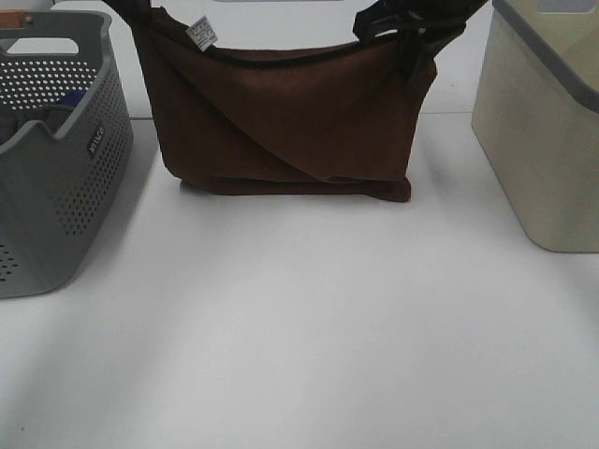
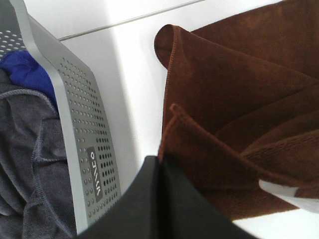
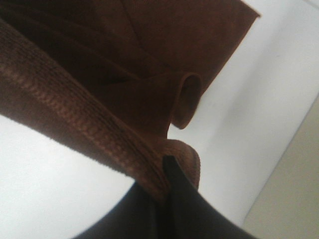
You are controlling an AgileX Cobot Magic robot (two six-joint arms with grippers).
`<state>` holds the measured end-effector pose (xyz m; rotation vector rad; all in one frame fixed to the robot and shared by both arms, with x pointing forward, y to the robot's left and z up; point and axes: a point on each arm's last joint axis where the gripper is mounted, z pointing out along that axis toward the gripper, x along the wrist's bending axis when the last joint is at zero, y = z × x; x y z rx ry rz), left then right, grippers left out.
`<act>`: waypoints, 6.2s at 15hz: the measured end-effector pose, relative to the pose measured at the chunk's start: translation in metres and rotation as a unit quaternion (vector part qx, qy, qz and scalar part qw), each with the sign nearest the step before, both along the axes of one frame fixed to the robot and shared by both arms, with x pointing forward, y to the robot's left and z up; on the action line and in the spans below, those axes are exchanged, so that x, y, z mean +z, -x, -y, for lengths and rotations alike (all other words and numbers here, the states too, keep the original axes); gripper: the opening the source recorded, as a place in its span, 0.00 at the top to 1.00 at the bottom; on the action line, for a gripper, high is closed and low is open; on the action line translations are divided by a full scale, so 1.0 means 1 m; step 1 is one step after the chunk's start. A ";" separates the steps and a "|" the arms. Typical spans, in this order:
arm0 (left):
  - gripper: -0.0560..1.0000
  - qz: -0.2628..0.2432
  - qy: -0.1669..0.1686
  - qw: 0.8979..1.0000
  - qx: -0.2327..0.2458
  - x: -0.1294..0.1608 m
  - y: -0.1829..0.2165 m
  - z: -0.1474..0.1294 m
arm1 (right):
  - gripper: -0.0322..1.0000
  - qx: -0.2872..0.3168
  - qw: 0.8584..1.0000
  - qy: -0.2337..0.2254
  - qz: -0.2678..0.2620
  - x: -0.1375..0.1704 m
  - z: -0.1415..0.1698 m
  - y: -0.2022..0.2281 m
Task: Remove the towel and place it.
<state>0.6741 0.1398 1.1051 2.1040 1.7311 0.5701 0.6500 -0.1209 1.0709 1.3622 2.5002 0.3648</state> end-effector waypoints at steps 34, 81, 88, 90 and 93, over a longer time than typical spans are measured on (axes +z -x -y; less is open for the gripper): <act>0.73 -0.310 -0.026 0.945 -0.101 -0.096 0.269 0.059 | 0.68 -0.062 0.961 -0.058 -0.263 -0.066 0.088 0.262; 0.27 -0.022 0.096 0.995 0.005 -0.162 -0.060 0.038 | 0.47 -0.139 0.984 -0.105 -0.026 -0.193 0.048 -0.120; 0.27 -0.022 0.096 0.995 0.005 -0.162 -0.060 0.038 | 0.97 -0.134 0.988 -0.078 -0.023 -0.194 0.052 -0.120; 0.27 -0.022 0.096 0.995 0.006 -0.163 -0.060 0.038 | 0.97 -0.133 0.988 -0.074 -0.024 -0.191 0.052 -0.119; 0.27 -0.044 0.090 0.995 0.020 -0.185 -0.063 0.034 | 0.97 -0.128 0.990 -0.048 -0.029 -0.177 0.057 -0.115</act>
